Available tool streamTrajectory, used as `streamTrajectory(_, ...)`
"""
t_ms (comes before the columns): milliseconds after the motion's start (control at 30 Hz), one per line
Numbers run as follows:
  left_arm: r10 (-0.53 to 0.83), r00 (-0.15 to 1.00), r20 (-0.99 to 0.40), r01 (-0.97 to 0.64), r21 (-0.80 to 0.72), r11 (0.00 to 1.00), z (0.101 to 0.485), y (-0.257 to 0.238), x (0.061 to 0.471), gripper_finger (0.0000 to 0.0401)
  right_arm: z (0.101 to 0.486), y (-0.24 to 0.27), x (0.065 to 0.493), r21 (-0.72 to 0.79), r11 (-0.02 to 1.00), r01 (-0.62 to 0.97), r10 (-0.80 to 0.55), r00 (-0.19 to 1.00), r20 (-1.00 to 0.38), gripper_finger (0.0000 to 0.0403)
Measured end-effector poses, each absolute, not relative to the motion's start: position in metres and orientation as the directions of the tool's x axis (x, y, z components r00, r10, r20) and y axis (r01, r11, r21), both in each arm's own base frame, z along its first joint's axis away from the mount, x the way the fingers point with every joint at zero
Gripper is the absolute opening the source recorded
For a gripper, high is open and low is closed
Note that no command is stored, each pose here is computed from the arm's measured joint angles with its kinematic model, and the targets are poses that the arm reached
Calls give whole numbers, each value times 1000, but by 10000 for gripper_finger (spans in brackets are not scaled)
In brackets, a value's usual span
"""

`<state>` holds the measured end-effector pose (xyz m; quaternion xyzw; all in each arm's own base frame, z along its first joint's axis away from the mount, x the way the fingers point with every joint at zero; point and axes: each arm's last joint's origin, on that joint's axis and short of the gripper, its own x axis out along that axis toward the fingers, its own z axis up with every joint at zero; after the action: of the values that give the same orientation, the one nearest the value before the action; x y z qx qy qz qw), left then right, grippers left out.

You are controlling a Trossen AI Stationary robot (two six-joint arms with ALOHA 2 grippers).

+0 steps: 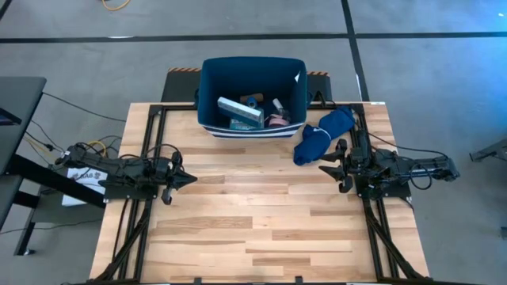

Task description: Pick & place medical supplies in basket/bin

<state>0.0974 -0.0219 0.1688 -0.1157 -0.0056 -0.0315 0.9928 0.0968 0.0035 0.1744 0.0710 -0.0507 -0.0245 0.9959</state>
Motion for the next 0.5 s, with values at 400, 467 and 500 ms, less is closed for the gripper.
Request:
streamTrajectory(400, -61, 998, 18, 64, -230, 971, 169, -22, 97, 0, 174, 4, 97, 144, 989, 42, -56, 994, 98, 173)
streamTrajectory(467, -61, 998, 18, 64, -227, 972, 169, -22, 97, 0, 174, 4, 97, 144, 989, 42, -56, 994, 98, 173)
streamTrajectory(500, -61, 998, 18, 64, -227, 972, 169, -22, 97, 0, 174, 4, 97, 144, 989, 41, -56, 994, 98, 173)
